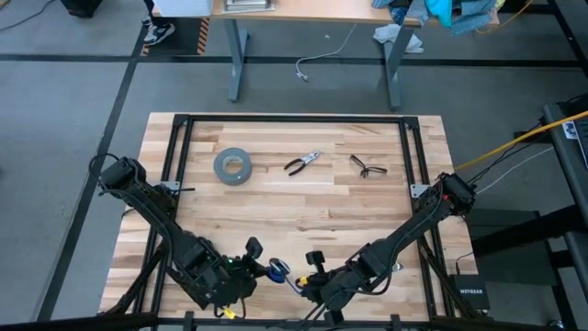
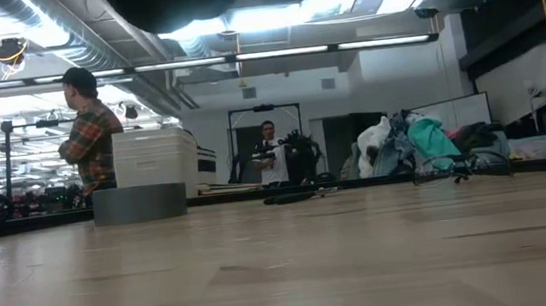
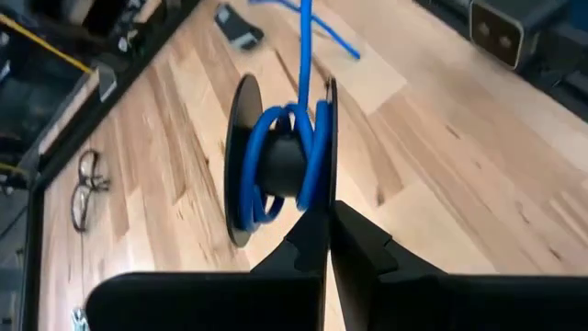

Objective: Coil cords
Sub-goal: Coil the blue wire cable onto the black spool

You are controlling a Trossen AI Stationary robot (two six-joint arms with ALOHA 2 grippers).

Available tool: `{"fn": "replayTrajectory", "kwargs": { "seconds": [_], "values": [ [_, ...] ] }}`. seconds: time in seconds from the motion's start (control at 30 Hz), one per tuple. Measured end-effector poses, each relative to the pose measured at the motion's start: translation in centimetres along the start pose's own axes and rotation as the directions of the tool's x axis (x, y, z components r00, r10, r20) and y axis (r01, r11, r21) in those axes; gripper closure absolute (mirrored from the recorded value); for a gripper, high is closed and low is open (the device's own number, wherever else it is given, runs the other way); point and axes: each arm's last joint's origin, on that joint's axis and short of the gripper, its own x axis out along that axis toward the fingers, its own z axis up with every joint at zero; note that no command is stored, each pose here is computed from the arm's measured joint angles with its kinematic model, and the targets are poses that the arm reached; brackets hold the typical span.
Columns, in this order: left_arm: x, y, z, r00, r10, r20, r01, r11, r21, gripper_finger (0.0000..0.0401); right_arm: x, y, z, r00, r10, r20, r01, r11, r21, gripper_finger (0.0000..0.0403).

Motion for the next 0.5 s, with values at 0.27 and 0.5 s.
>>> {"fn": "replayTrajectory", "kwargs": {
  "seconds": [0.27, 0.5],
  "values": [
    [0.8, 0.7, 0.1, 0.999, -0.037, 0.025, 0.037, 0.999, -0.027, 0.0401, -1.1, 0.5, 2.0, 0.998, 0.026, 0.062, -0.022, 0.998, -0.059, 0.0399],
    [2.5, 0.5, 1.1, 0.988, -0.072, 0.137, 0.065, 0.996, 0.055, 0.0401, -2.5, 0.5, 4.4, 0.988, 0.007, 0.154, 0.011, 0.993, -0.116, 0.0398]
  ]
}}
